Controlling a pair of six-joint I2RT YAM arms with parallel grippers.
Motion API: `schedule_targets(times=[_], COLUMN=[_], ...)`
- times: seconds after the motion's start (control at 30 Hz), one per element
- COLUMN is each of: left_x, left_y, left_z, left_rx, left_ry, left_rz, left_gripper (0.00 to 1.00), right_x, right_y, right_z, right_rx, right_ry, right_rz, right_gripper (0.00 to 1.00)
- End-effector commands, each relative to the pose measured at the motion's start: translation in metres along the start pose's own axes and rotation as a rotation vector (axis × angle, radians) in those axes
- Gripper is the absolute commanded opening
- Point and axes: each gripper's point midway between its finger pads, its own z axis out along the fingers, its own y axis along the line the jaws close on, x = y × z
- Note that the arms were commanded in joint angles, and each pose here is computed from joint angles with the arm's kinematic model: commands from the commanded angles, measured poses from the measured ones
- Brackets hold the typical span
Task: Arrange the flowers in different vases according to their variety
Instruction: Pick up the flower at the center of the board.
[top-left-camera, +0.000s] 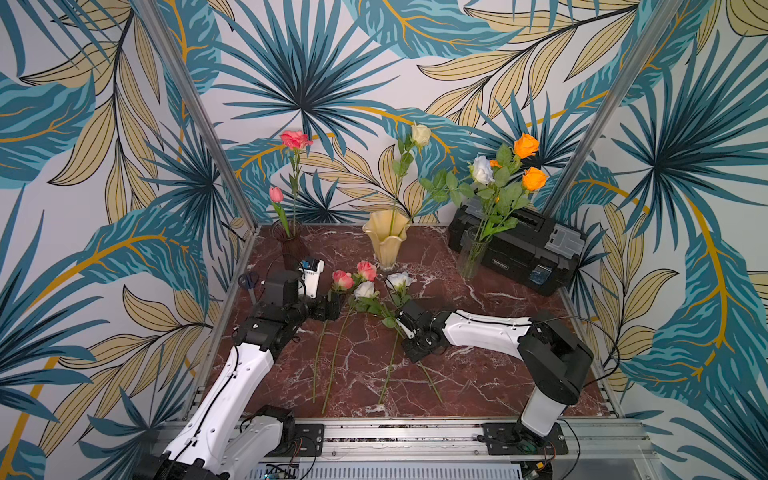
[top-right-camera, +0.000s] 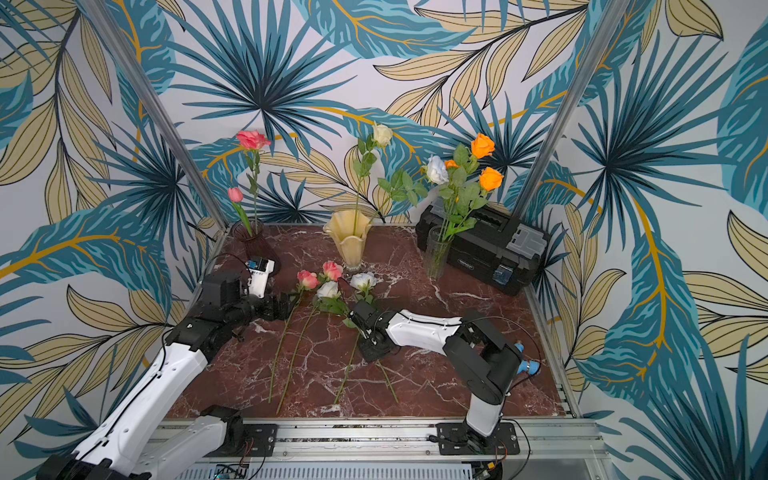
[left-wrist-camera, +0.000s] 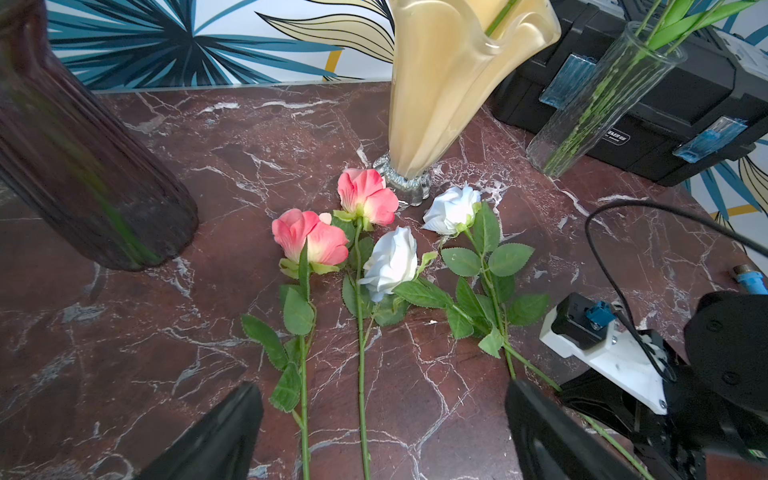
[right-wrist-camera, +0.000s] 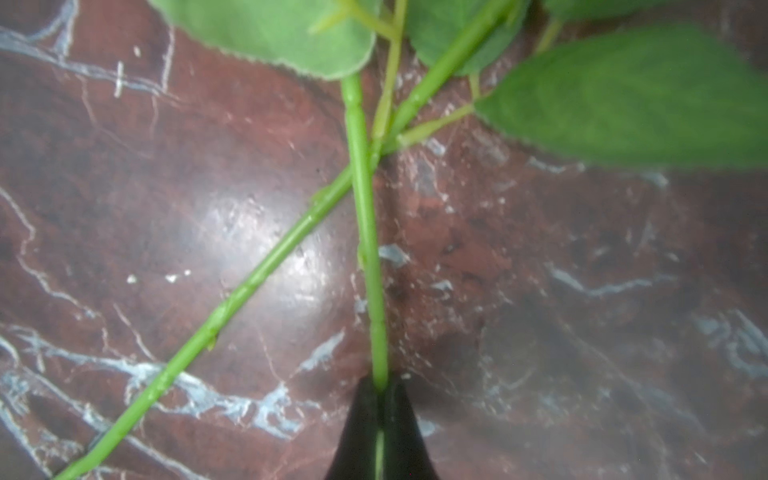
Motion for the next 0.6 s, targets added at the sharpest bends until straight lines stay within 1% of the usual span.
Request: schedule_targets(times=[0.0,0.13,0.27,0.4,0.53,0.57], left_x=[0.003,0.002,0.0,-0.005,-0.012,-0.019], left_y=[-0.006,-0.012,-0.022,-0.041,-0.073,-0.082], left_z=[-0.001,-0.003,-0.006,-0.011,-0.016,-0.017], left_rx=[0.032,0.063,0.115,0.222,0.358,0.393], left_ry=[0.006,-0.008,-0.022,-0.052,-0.075,-0.104], left_rz=[0.003,0.004,0.007,0.003,-0.001,0.01], left_gripper=[0.96,0.96,0.96,0.94,0.93,0.93], right_x=[-0.01,-0.023,-0.034,-0.048,-0.061,-0.064], right_y=[-0.003,-0.008,-0.008,-0.007,0.002,0.006], right_z=[-0.022,-0.048,-0.076,-0.111,-0.148,-0.157], right_rx=[0.011,0.018,-0.008,-0.054,-0.15,-0.18], right_ry=[-0.09,-0.194,-0.304,-0.448,-0.595,-0.63], right_rz=[0.019,0.054,0.08,0.111,0.12,0.116], right_gripper=[0.0,0.0,0.0,0.0,0.0,0.0])
